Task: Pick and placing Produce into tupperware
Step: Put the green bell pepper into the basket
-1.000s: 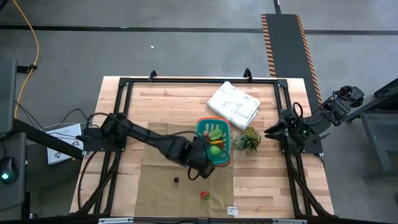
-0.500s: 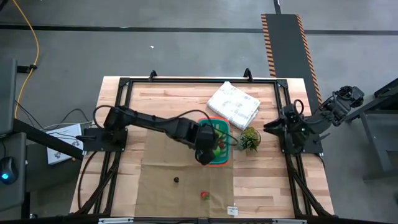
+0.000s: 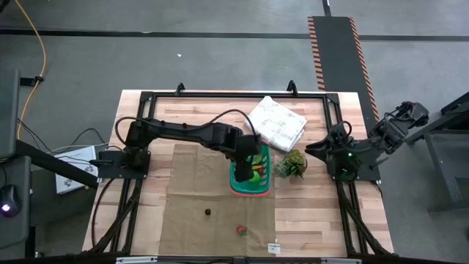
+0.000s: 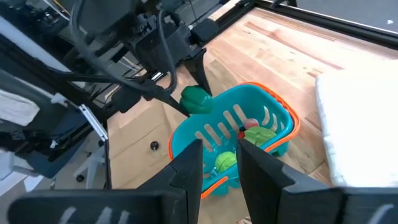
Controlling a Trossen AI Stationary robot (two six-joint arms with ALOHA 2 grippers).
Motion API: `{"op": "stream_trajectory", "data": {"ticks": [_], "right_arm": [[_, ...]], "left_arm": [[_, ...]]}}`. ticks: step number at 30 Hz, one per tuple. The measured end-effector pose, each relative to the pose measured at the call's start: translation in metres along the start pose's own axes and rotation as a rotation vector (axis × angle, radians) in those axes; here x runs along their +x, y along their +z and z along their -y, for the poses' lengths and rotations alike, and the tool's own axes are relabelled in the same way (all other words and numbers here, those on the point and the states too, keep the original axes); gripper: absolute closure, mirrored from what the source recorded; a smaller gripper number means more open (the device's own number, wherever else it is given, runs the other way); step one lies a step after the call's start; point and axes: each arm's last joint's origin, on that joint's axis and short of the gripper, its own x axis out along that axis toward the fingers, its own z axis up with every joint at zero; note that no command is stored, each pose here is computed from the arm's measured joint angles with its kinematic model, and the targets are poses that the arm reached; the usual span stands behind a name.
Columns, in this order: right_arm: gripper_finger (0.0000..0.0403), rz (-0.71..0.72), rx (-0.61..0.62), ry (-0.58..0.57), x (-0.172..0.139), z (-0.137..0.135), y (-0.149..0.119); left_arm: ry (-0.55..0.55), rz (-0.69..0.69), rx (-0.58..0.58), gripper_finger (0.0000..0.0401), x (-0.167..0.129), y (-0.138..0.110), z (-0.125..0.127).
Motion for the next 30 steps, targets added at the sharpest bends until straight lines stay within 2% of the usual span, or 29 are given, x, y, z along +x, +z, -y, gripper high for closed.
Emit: {"op": "stream_trajectory", "data": {"ticks": [9,15,17,28,30], "right_arm": [[0.0314,0.017,0.025,-0.015,0.014,-0.013,-0.003],[0.0314,0.045,0.036,-0.018,0.022,-0.022,-0.004],[0.0314,0.047,0.039,-0.017,0.024,-0.025,-0.005],[0.0314,0.043,0.064,-0.007,0.029,-0.030,-0.007],[0.0314,0.044,0.065,-0.007,0.029,-0.030,-0.006]], "left_arm": [[-0.043,-0.044,0.065,0.0185,0.017,0.006,-0.024],[-0.065,-0.070,0.123,0.0185,0.034,0.008,-0.024],[-0.077,-0.119,0.123,0.0185,0.040,0.004,-0.024],[-0.076,-0.157,0.148,0.0185,0.070,0.003,-0.023],[-0.083,-0.200,0.147,0.0185,0.074,-0.001,-0.024]]}}
